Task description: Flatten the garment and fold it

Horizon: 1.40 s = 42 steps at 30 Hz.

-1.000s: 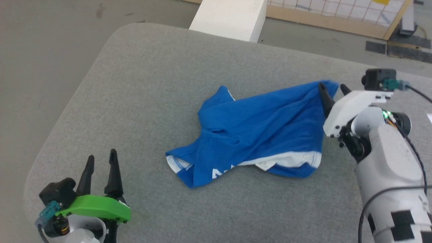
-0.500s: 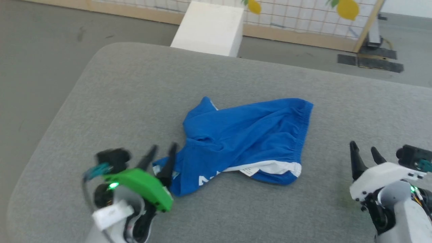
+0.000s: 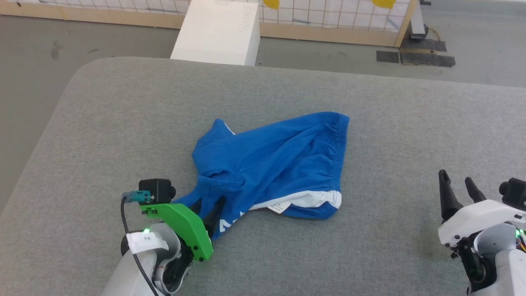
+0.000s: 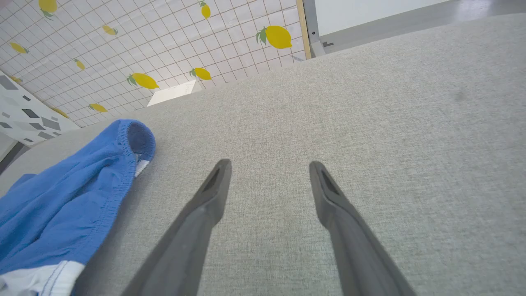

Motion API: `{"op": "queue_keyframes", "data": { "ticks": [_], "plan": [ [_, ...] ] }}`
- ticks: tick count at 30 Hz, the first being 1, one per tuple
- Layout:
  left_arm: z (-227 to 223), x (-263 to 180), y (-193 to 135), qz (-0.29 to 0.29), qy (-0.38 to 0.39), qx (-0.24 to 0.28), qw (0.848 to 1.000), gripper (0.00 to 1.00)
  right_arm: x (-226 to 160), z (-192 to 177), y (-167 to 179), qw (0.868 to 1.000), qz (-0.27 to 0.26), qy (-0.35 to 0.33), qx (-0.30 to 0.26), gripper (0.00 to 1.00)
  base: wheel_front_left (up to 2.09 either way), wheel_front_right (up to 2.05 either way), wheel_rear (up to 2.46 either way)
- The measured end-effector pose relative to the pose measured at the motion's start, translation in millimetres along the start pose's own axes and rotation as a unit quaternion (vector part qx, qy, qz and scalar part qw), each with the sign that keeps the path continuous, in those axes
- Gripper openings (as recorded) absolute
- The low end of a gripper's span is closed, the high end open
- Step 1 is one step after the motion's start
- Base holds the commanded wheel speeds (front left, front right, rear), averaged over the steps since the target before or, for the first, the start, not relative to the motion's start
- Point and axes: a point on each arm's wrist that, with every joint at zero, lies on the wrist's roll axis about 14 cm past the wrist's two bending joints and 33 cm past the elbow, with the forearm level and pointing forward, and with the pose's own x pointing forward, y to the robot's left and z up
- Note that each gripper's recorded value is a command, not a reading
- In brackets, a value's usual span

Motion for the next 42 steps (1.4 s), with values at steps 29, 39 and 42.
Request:
{"op": "queue_keyframes", "data": {
  "ticks": [29, 39, 42],
  "plan": [
    [113.2, 48.0, 64.3, 0.08, -0.118, 0.079, 0.987, 1.0, -4.7, -10.3, -26.9, 0.999, -0.03, 0.018, -0.006, 1.0, 0.0, 0.0, 0.0],
    [141.2, -29.0, 96.2, 0.136, -0.285, 0.077, 0.946, 1.0, -11.8, -20.8, 47.3, 0.995, 0.076, 0.049, -0.045, 1.0, 0.0, 0.0, 0.0],
    [124.8, -55.7, 106.1, 0.161, -0.297, 0.072, 0.938, 1.0, -21.4, -39.1, 87.6, 0.984, 0.134, 0.093, -0.069, 1.0, 0.0, 0.0, 0.0]
  ]
}}
